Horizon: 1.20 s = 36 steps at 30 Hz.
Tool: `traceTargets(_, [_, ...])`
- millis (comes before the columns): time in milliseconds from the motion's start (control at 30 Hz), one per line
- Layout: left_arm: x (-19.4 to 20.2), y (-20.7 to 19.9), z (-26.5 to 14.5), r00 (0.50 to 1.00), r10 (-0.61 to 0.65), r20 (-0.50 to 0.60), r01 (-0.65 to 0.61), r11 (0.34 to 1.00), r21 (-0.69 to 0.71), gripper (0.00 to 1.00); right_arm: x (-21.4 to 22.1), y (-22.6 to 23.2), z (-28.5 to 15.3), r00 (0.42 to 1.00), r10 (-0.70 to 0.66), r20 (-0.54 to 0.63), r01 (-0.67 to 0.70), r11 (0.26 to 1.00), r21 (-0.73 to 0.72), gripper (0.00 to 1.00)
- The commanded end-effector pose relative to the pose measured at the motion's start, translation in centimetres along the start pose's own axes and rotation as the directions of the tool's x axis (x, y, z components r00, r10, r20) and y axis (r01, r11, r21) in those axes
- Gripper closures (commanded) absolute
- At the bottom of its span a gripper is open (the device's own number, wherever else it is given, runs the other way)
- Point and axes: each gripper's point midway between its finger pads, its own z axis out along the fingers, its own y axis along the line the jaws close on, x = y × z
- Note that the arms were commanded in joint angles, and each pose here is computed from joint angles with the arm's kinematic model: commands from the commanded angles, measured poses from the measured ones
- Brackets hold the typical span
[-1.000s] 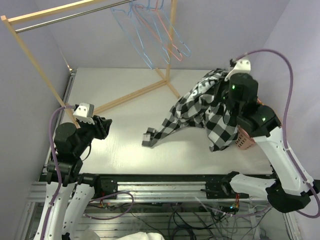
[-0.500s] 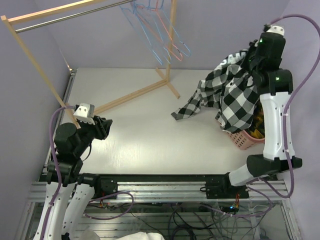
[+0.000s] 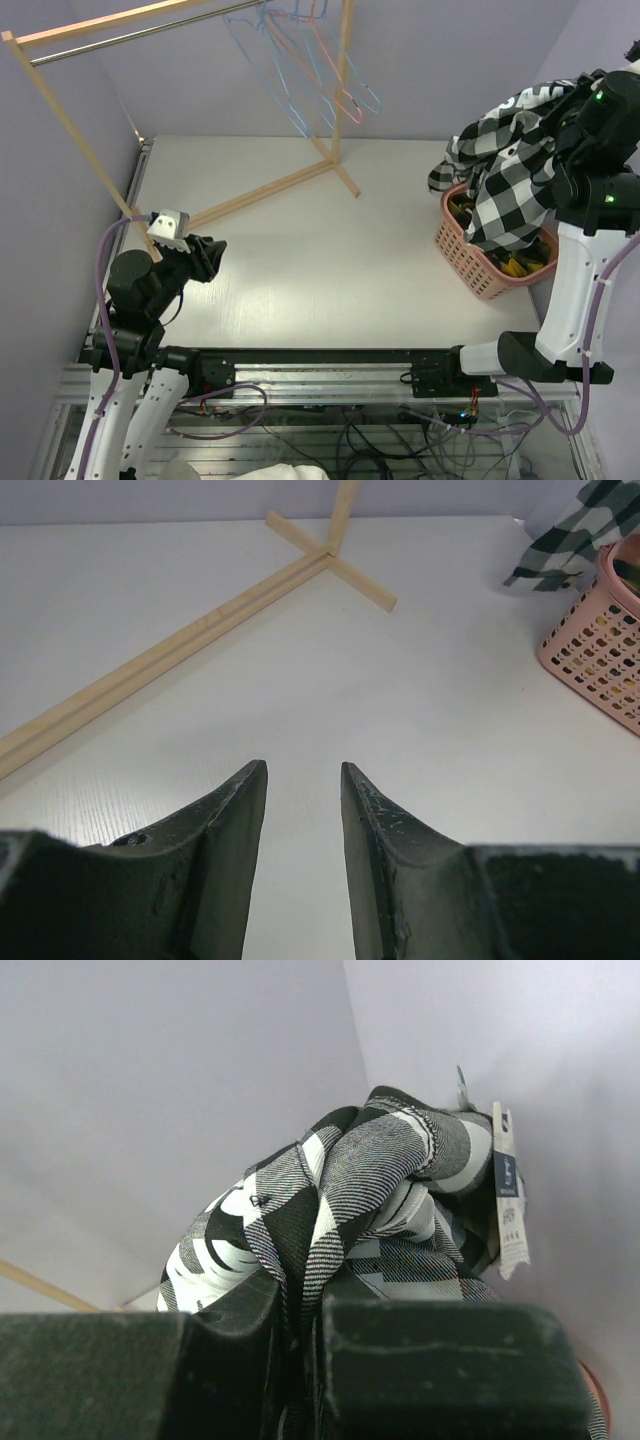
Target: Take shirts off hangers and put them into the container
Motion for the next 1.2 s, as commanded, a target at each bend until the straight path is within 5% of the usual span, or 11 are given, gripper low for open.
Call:
traceTargets(0, [0.0,0.0,0.0,1.0,-0.004,0.007,0.004,1.0,-0.003,0.53,0.3,-0.7,1.5,0.999,0.003,0.032,-0.005,0.998,0.058,1.0])
traceTargets(400, [0.1,-0.1,0.2,1.0,-0.004,-0.002,0.004,1.0,-0.001,0.53,13.9,-2.8,3.3,0.989,0.02,-0.15,-0.01,0.997,0.072,1.0])
traceTargets(533, [0.2,-0.1,0.2,1.0,-0.004,-0.004,0.004,1.0,0.0,0.53,18.1,-3.1,5.2,0.958,0.098,-0.27,-0.084,0.995,0.063,1.0])
traceTargets(633, [0.1,0.0,0.1,1.0,-0.005,0.001,0.005,1.0,-0.005,0.53,20.0,-5.9,6.4,0.925,0.221,-0.31,-0.169,0.968,0.186,1.0])
traceTargets(933, [0.2,-0.2,0.1,1.0,-0.002,-0.001,0.002,1.0,0.005,0.53,18.7,-15.5,5.5,0.876,0.476,-0.077,-0.322,0.697,0.64,1.0])
traceTargets(1167, [0.3,-0.4,0.3,1.0,-0.002,-0.008,0.002,1.0,0.013,0.53,13.2,-14.3,6.1,0.883,0.46,0.096,-0.442,0.742,0.504,1.0])
